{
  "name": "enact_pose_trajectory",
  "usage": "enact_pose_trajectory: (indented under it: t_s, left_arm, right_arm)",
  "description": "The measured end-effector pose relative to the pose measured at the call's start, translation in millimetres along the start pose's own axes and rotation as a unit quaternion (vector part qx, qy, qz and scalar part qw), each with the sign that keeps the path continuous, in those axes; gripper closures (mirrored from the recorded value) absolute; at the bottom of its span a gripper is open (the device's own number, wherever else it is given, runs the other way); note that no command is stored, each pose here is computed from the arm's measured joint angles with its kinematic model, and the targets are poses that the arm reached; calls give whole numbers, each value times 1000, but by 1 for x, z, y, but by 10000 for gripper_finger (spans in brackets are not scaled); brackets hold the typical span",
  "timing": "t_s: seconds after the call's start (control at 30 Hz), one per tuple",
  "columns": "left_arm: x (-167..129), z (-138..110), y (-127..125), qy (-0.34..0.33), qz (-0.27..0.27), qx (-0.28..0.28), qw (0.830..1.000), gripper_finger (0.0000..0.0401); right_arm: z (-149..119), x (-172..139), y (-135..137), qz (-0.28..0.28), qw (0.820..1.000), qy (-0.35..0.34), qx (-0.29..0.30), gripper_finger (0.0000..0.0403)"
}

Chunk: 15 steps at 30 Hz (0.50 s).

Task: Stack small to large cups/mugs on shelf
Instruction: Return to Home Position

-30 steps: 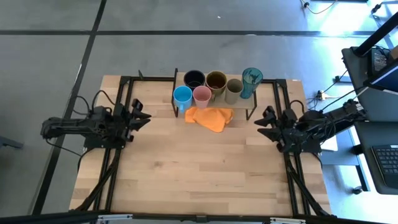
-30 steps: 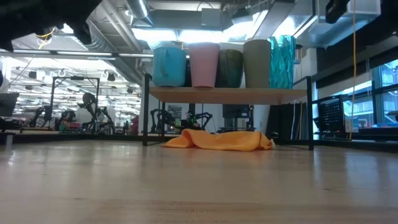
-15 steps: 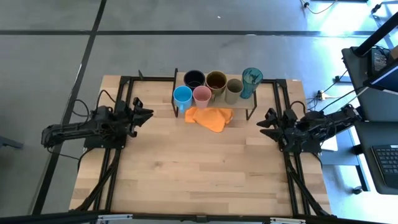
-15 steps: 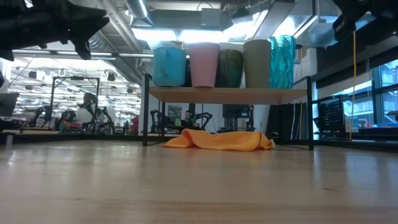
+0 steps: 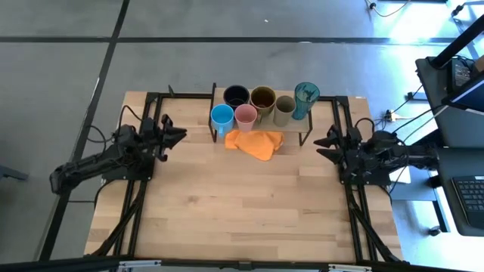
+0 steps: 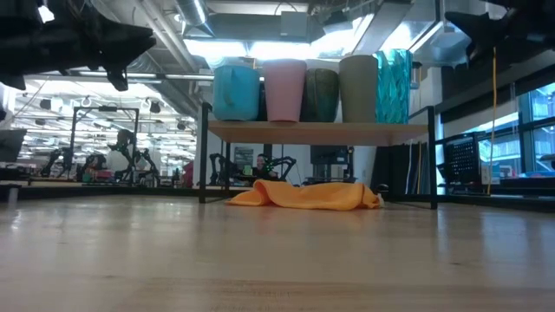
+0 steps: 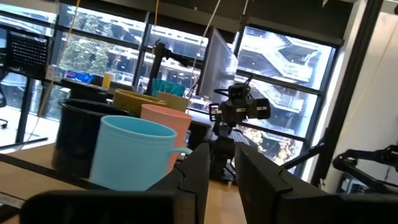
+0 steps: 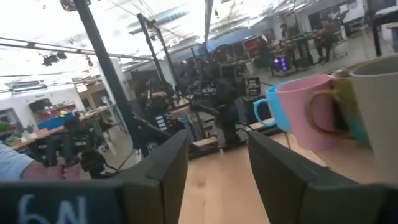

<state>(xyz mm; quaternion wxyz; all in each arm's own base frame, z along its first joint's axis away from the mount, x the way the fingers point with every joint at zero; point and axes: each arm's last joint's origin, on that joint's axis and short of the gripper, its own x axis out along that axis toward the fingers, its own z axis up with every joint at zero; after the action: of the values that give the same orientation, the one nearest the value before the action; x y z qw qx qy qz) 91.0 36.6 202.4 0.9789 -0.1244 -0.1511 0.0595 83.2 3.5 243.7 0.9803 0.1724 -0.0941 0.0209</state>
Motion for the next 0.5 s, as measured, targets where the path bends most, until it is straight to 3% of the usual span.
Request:
enact_pose_trajectory:
  t_s: [0.37, 0.5]
  left_arm:
    - [-1, 1, 4, -4, 17, 2, 1000, 330]
    - [-1, 1, 4, 0, 15, 22, 1000, 330]
  right_arm:
    - [-4, -3, -5, -4, 1000, -9, -19, 234]
    - [-19, 0, -11, 4, 999, -28, -17, 234]
